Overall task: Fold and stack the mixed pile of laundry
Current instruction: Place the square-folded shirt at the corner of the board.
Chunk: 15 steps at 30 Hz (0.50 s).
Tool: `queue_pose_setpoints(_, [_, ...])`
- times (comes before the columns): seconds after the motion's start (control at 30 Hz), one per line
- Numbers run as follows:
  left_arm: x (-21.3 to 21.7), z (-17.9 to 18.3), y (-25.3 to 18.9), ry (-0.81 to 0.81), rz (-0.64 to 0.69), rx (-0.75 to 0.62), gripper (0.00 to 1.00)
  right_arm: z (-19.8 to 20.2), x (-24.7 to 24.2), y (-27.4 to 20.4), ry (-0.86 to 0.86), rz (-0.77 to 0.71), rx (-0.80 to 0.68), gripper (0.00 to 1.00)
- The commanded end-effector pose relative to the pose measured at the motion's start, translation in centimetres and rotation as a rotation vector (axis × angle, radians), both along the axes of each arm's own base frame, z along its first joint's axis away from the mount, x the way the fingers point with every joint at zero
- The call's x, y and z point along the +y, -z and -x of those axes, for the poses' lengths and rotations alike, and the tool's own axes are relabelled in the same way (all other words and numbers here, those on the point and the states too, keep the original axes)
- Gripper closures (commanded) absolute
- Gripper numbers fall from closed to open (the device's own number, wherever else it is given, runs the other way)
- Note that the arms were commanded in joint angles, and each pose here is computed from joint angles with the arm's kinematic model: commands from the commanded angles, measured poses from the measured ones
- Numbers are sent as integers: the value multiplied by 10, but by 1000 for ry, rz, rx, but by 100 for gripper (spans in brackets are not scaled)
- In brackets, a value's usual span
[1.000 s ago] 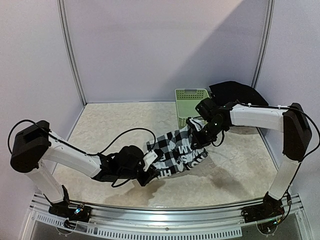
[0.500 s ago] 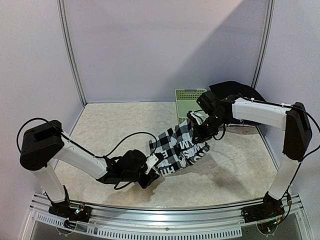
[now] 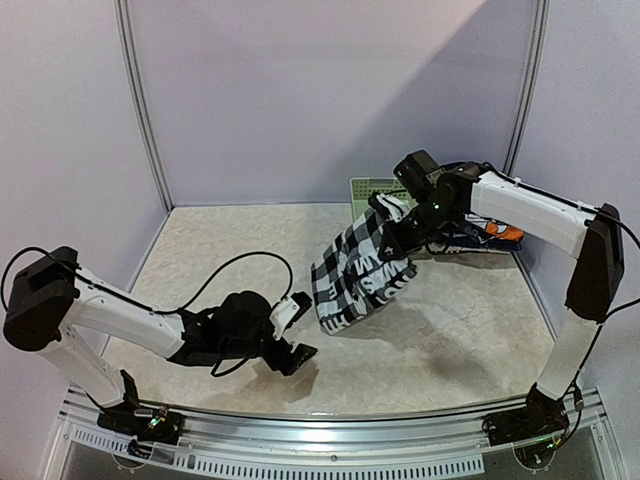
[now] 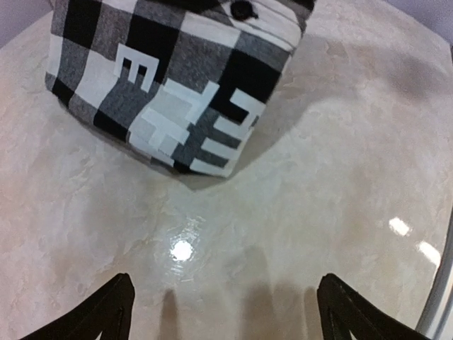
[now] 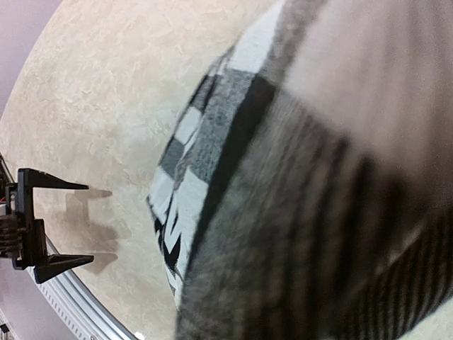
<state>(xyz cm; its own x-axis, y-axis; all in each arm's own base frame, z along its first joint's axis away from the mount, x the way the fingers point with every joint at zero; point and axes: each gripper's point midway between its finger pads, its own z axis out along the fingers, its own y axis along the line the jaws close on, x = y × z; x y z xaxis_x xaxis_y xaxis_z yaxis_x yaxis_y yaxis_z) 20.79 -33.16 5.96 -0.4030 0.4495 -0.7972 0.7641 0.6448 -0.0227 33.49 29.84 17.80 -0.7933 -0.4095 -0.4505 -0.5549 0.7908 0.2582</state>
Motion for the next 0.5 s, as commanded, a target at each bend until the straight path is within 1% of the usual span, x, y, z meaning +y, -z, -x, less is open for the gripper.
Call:
queue_pose_setpoints(0.0, [12, 0, -1, -24, -3, -6, 5, -15, -6, -33, -6, 15, -78, 100])
queue_pose_setpoints(0.47, [13, 9, -3, -5, 38, 15, 5, -53, -17, -117, -9, 0, -233, 100])
